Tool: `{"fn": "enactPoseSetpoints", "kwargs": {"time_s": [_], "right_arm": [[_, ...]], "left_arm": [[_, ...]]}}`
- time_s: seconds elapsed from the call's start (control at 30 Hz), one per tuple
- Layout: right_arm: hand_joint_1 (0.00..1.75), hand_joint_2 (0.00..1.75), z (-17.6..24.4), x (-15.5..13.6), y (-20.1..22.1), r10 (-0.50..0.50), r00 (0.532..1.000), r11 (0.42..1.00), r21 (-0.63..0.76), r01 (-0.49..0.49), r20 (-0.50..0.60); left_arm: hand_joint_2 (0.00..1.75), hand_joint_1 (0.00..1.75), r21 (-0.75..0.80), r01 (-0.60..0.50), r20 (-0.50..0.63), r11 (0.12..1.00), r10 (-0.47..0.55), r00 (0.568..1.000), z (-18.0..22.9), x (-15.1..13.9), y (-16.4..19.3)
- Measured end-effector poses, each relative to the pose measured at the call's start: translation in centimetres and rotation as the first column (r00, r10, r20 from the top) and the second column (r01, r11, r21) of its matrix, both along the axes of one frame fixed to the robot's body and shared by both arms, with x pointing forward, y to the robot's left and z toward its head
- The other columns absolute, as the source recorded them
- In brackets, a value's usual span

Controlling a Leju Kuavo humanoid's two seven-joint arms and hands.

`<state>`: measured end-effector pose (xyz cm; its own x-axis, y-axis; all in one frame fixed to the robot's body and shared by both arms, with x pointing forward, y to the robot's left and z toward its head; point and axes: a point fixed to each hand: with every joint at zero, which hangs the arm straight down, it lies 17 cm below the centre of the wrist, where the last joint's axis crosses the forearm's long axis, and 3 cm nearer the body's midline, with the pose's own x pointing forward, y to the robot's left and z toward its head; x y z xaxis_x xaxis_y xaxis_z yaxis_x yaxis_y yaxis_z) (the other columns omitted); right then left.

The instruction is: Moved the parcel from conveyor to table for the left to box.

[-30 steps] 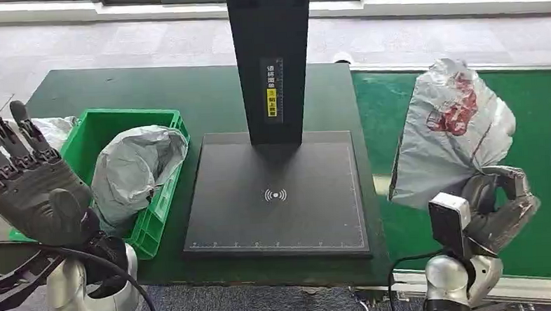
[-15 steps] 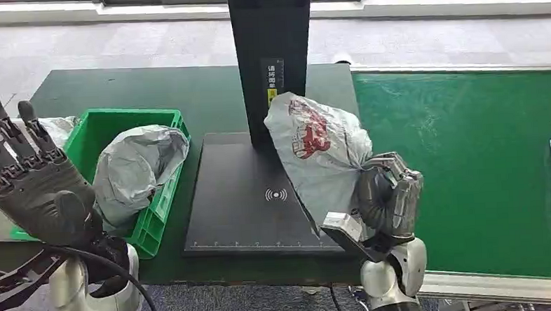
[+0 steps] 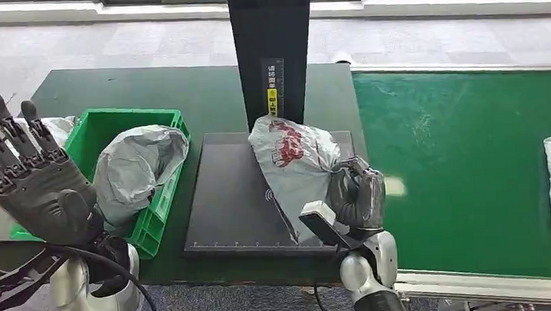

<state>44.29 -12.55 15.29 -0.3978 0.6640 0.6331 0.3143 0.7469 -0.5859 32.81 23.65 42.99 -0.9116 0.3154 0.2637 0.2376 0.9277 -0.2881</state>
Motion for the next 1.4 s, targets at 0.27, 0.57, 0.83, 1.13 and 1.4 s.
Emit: {"fn": "enactPoseSetpoints", "kwargs": {"time_s": [0.27, 0.57, 0.83, 1.13, 1.4], "right_arm": [[1.75, 1.75, -7.2, 0.6, 1.8, 0.089, 0.967, 0.995, 0.071, -0.074, -0.239], [0.00, 1.75, -12.1, 0.4, 2.5, 0.153, 0.908, 0.987, 0.108, -0.119, -0.390], [0.00, 1.75, -12.6, 0.4, 2.1, 0.140, 0.907, 0.989, 0.102, -0.107, -0.396], [0.00, 1.75, -9.3, 0.4, -0.1, 0.034, 0.972, 0.998, 0.050, -0.023, -0.233], [0.00, 1.75, 1.5, -2.3, -4.8, -0.102, 0.988, 0.993, 0.064, 0.095, 0.118]], "left_arm": [[1.75, 0.00, -0.003, 0.003, -0.002, 1.000, -0.003, 1.000, 0.0, 0.0, -0.2], [1.75, 0.00, -0.009, 0.011, -0.003, 1.000, -0.011, 1.000, 0.0, 0.1, -0.4], [1.75, 0.00, -0.011, 0.012, -0.002, 1.000, -0.012, 1.000, 0.0, 0.1, -0.4], [1.75, 0.00, -0.013, 0.008, -0.005, 1.000, -0.008, 1.000, 0.0, 0.1, -0.3], [1.75, 0.00, 0.000, -0.008, -0.014, 1.000, 0.008, 1.000, -0.1, 0.3, -0.4]]}}
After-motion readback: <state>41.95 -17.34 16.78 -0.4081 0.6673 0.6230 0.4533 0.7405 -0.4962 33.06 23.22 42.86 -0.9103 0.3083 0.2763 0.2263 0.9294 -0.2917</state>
